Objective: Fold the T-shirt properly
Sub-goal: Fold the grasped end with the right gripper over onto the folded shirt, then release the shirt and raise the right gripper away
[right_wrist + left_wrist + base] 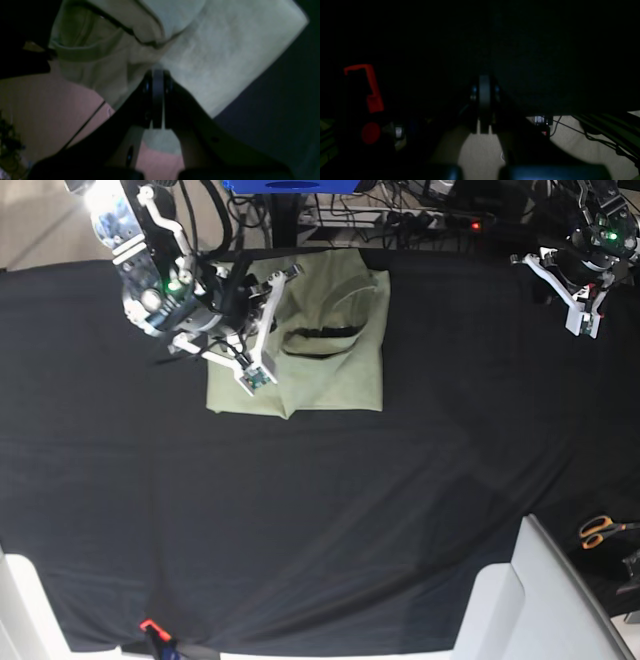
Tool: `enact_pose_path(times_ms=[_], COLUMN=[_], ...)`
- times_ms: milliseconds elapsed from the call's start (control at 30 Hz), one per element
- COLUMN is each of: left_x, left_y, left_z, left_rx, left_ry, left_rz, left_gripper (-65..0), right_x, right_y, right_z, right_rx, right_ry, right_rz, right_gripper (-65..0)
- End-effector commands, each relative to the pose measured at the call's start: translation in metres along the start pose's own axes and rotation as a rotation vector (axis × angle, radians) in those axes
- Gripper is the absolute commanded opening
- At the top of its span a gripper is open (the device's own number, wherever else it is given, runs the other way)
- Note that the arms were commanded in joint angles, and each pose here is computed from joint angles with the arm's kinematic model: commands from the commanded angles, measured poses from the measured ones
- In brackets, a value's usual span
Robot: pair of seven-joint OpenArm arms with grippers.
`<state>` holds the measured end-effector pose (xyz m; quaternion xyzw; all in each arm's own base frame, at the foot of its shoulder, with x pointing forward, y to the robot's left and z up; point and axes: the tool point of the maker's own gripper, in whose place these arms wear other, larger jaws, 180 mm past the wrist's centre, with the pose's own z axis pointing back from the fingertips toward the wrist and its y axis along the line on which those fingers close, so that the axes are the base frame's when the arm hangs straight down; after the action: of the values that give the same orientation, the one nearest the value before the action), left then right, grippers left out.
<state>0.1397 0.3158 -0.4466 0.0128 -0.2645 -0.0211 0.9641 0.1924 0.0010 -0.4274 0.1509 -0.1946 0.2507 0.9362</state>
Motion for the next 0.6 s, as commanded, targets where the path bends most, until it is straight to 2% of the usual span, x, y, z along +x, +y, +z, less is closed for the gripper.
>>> enact_pose_path(times_ms=[0, 167, 567], left_x=[0.01, 0.008, 0.007], left_y=[0.006, 0.006, 0.005], left_z=[0.004, 0.005, 0.005], left_rx=[0.01, 0.011, 0.008], left_ry=[-0.031, -0.026, -0.023], left_rz=[-0.015, -0.015, -0.016], left_gripper=[-65.0, -65.0, -65.0], right_x=[0.02, 0.025, 0.1], right_y=[0.0, -0.01, 0.035], right_z=[-0.001, -0.021, -0.054], right_rx=[0.003, -0.004, 0.076], right_ry=[-0.058, -0.036, -0.06], right_rz=[-0.002, -0.016, 0.112], right_gripper=[-64.8, -64.8, -65.0])
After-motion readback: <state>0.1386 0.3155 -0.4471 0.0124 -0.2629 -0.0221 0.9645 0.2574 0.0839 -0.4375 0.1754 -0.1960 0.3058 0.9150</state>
